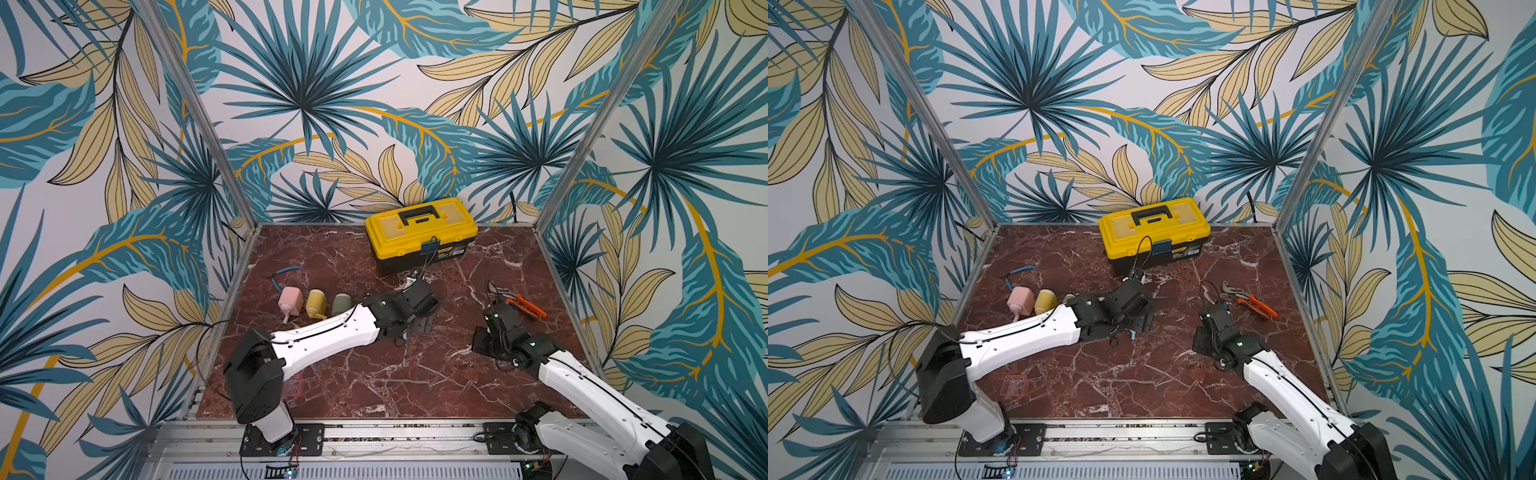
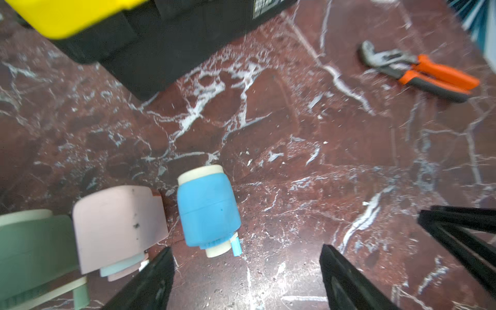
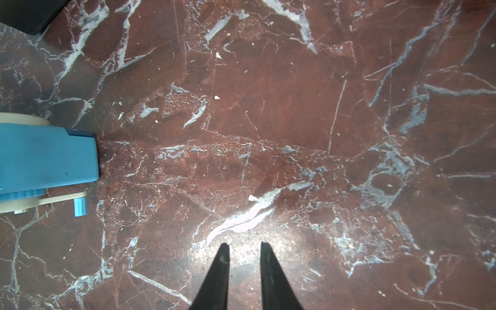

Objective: Put the tray back into the pencil sharpener
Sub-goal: Place the pencil sharpener at the center of the board, then pick up the container from the center of the board.

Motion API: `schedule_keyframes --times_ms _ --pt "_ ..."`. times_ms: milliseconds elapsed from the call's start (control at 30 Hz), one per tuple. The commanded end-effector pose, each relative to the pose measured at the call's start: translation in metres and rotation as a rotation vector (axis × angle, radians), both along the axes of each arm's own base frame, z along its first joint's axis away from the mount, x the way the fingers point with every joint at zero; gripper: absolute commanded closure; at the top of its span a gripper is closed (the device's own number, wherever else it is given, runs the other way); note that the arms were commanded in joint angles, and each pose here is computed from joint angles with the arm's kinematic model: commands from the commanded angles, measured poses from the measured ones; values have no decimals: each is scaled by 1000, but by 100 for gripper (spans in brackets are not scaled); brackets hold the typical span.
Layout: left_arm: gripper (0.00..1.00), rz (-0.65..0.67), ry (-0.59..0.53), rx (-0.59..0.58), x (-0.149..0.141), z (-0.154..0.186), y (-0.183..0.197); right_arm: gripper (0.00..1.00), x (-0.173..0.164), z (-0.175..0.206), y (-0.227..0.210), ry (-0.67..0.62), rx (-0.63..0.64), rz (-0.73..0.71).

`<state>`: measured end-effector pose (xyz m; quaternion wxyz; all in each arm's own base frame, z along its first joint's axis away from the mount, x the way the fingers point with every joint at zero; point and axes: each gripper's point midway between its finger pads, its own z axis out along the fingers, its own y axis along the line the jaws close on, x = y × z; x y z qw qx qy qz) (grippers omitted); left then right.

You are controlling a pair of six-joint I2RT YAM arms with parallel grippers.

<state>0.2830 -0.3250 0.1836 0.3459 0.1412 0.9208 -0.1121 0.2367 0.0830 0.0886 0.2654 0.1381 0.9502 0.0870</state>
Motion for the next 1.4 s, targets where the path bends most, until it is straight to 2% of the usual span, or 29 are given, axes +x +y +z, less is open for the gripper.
schedule_keyframes --times_ms 0,233,367,533,667,833,933,1033,1133,1233,1333,1367 --pt "13 -57 -74 30 -9 22 18 77 7 7 -2 -33 -16 -6" --pt "13 -84 -169 34 -16 57 66 77 11 4 2 -30 -3 4" --pt "13 -67 -136 31 -18 66 108 77 13 7 4 -41 -2 12" --pt "10 -60 -40 59 -24 59 167 77 16 11 5 -52 -8 25" --pt "8 -48 11 141 -29 52 207 76 21 14 7 -57 -18 46" --pt "7 57 65 251 -36 46 265 76 27 20 11 -61 -30 77" --pt "7 155 61 231 -34 51 293 76 30 22 13 -61 -31 92" --pt "7 236 47 259 -34 56 318 76 32 23 15 -60 -28 101" --pt "7 236 53 378 -40 56 341 76 34 25 17 -62 -28 116" --pt "7 219 103 546 -50 48 366 76 35 26 18 -60 -30 124" --pt "7 222 117 593 -56 48 374 76 35 32 27 -57 -2 167" --pt "7 223 107 594 -58 50 374 72 35 37 34 -60 23 202"
